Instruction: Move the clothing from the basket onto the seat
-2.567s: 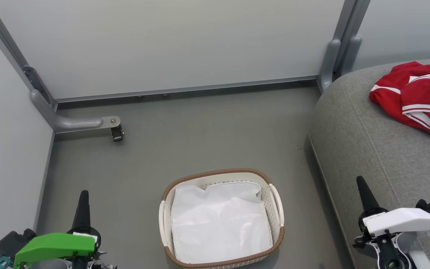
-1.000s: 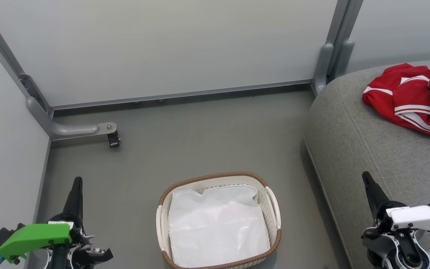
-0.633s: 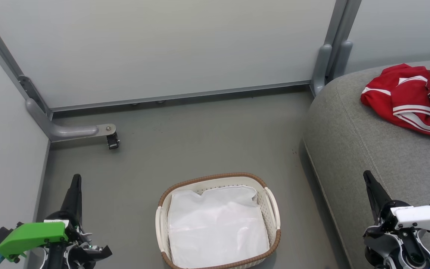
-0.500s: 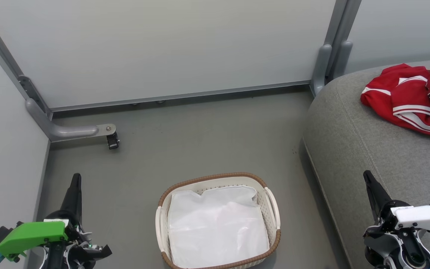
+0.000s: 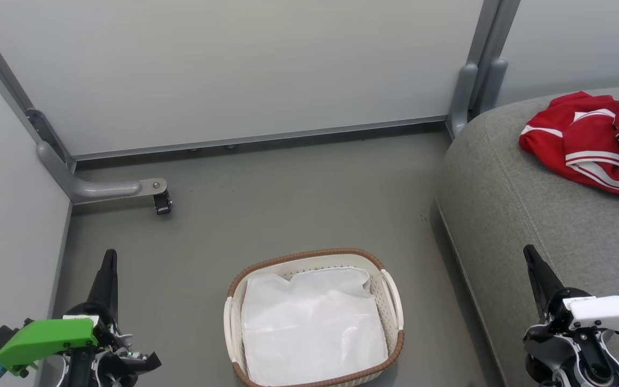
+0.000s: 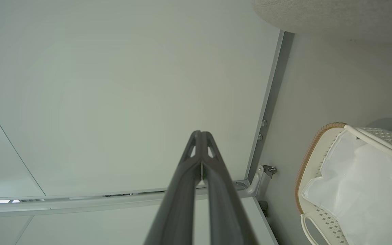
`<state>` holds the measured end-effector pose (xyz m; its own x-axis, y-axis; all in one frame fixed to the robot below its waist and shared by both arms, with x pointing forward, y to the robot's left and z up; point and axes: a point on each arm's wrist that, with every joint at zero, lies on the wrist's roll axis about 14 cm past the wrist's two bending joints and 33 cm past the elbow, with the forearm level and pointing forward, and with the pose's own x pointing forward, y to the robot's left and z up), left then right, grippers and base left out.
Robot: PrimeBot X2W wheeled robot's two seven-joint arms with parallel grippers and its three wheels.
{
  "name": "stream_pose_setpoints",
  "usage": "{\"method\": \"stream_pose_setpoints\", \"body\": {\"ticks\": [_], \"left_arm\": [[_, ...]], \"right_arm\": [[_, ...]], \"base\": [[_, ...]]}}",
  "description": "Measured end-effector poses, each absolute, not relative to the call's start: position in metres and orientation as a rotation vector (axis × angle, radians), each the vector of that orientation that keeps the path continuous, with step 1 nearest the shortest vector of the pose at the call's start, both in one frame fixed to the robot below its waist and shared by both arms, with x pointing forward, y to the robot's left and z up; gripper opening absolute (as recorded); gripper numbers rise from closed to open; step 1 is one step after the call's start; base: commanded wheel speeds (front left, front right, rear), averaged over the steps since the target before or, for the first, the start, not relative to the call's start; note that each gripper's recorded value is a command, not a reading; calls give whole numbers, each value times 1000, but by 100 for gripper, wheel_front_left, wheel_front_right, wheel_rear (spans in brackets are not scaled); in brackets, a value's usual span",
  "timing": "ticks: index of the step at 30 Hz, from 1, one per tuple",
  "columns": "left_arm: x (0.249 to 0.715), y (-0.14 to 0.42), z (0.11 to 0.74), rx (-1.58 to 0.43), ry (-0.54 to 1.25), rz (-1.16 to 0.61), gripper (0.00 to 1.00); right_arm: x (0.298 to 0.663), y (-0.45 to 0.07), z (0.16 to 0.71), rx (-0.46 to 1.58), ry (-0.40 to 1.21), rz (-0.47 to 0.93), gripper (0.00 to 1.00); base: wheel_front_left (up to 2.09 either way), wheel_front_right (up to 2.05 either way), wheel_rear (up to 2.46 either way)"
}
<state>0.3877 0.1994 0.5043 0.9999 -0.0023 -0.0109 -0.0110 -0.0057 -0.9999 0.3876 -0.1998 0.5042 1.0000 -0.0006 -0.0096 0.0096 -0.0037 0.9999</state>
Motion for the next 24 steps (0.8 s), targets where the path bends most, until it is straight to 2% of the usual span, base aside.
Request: {"method": "stream_pose_setpoints", "body": {"ticks": [24], "left_arm": [[388,200,504,-1579,8,8,0]], "right_arm": [[388,-200,504,1576,8,-7,0]], "base": [[0,0,0]]}}
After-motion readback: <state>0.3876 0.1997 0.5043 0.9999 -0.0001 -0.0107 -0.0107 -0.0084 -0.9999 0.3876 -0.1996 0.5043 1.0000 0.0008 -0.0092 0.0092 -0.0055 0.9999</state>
